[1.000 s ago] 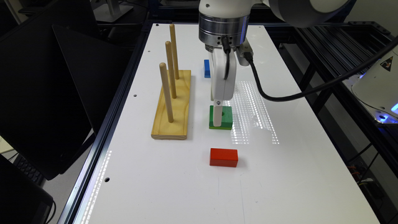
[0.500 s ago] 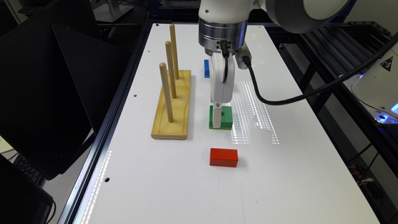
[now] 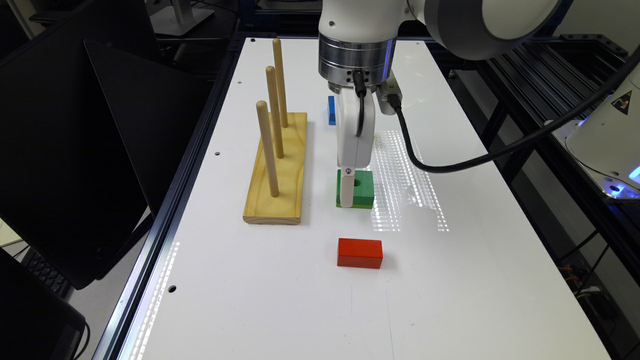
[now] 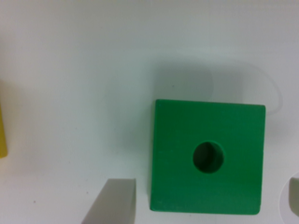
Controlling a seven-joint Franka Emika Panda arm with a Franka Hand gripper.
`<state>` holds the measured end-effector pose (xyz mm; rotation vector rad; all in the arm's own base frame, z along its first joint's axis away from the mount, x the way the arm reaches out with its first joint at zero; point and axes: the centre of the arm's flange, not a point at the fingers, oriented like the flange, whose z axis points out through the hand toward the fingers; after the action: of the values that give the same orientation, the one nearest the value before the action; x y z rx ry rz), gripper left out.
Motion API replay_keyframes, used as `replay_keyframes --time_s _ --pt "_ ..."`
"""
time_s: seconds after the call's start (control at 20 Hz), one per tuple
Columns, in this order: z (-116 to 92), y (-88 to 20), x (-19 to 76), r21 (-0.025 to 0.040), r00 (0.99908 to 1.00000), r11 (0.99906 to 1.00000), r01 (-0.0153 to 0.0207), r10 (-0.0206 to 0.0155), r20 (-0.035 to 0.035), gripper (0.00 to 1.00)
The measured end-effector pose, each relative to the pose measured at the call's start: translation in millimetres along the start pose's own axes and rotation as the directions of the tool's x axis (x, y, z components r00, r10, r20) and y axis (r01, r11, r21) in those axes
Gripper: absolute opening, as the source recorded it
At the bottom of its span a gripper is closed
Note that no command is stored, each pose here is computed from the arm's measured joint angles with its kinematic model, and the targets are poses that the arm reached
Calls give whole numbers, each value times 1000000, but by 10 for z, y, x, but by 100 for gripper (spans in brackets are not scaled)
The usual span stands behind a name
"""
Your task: Pick up green block.
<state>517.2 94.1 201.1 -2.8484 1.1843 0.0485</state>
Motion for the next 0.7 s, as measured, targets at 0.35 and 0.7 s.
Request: replay_keyframes --time_s 0.35,0.7 --pt "174 16 5 4600 999997 999989 -1261 1251 2245 100" --pt "184 10 13 8588 999999 999962 -1294 1297 -372 100"
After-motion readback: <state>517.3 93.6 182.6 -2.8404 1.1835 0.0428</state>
